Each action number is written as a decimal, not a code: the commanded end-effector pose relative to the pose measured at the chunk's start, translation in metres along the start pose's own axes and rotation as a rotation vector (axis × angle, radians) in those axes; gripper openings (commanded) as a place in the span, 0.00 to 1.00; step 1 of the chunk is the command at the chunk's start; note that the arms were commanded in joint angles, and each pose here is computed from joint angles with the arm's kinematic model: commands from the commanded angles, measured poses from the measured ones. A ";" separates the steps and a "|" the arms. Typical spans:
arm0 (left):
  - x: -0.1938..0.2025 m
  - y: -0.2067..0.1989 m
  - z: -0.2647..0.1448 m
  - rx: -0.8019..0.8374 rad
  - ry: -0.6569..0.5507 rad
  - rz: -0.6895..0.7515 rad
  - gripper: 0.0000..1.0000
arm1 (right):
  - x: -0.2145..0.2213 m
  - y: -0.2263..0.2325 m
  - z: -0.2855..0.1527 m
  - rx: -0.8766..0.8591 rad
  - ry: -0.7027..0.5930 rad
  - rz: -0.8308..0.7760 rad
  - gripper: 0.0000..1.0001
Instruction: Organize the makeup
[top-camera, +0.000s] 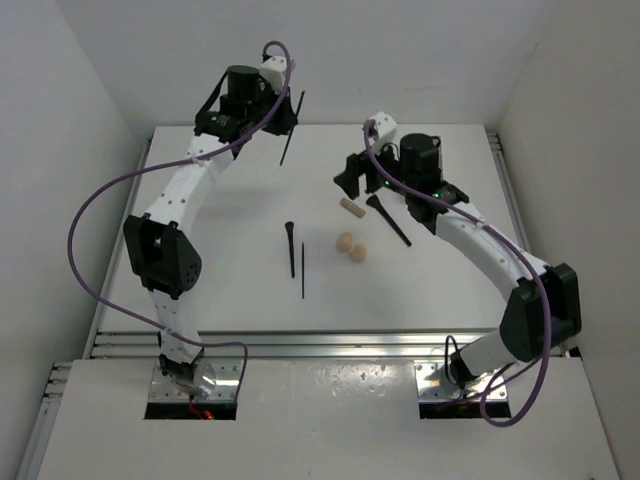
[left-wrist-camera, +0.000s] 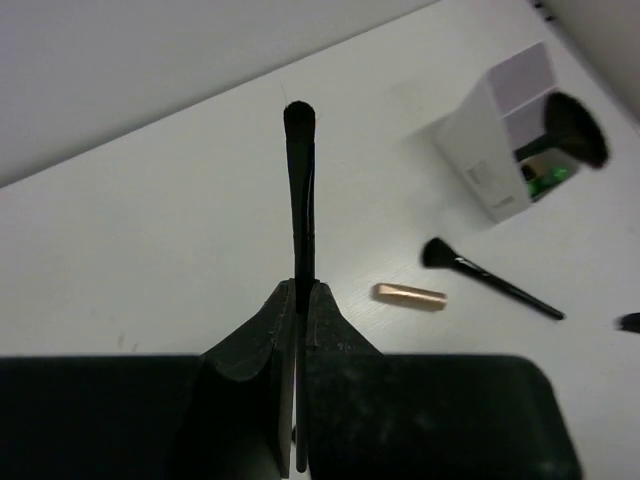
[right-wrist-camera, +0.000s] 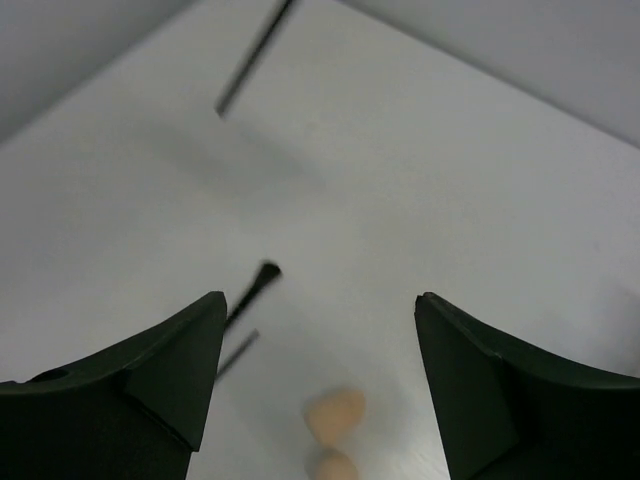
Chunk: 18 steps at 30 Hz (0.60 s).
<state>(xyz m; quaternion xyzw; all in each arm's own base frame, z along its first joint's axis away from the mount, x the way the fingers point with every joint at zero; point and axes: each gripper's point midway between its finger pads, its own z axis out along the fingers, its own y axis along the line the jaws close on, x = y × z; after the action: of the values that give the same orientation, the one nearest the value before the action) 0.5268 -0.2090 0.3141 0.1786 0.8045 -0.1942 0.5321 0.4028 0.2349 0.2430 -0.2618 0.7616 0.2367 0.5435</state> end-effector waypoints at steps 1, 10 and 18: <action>-0.015 -0.048 0.000 0.167 -0.047 -0.041 0.00 | -0.083 0.026 0.025 -0.125 -0.276 0.077 0.75; -0.016 -0.084 0.009 0.245 -0.069 -0.083 0.00 | -0.068 0.003 0.081 -0.061 -0.268 0.236 0.68; 0.003 -0.090 0.017 0.259 -0.026 -0.121 0.00 | -0.061 -0.004 0.096 -0.064 -0.302 0.308 0.54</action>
<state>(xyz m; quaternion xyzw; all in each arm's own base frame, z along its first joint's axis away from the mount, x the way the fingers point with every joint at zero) 0.4942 -0.2879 0.3164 0.1969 0.7818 -0.3145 0.5011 0.4776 0.2990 0.2329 -0.1391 0.7414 0.3498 0.5556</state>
